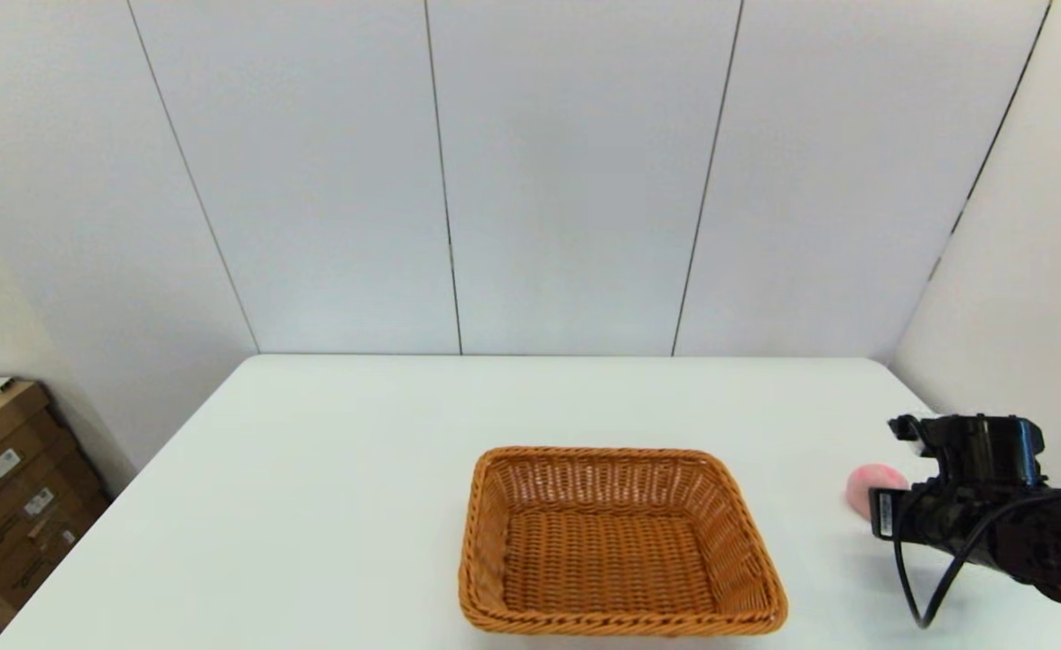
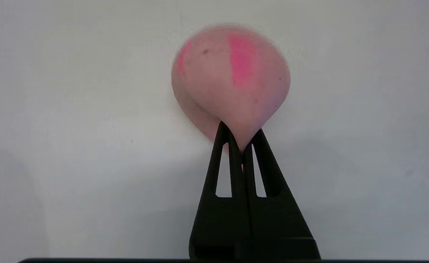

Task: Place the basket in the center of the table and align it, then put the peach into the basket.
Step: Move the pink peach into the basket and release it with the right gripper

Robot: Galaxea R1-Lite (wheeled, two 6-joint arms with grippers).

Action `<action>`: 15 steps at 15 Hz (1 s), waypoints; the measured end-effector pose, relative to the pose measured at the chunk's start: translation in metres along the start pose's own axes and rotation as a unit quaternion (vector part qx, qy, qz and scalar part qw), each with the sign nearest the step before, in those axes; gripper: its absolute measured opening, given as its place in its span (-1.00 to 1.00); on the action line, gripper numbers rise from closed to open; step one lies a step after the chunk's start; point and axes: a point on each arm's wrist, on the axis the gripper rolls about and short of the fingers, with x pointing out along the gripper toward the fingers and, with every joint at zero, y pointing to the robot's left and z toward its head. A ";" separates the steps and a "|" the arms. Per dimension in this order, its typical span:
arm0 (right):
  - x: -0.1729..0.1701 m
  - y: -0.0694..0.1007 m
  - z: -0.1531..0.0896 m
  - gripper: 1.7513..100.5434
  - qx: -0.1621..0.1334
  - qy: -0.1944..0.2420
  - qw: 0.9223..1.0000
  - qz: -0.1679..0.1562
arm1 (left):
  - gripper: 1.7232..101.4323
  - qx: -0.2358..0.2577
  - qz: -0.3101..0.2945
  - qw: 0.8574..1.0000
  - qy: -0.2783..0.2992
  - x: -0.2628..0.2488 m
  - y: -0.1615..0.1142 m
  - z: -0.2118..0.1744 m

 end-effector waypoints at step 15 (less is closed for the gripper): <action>-0.123 0.107 0.078 -0.98 -0.080 -0.254 0.950 0.160 | 0.93 -0.002 0.000 1.000 0.000 0.000 0.000 0.000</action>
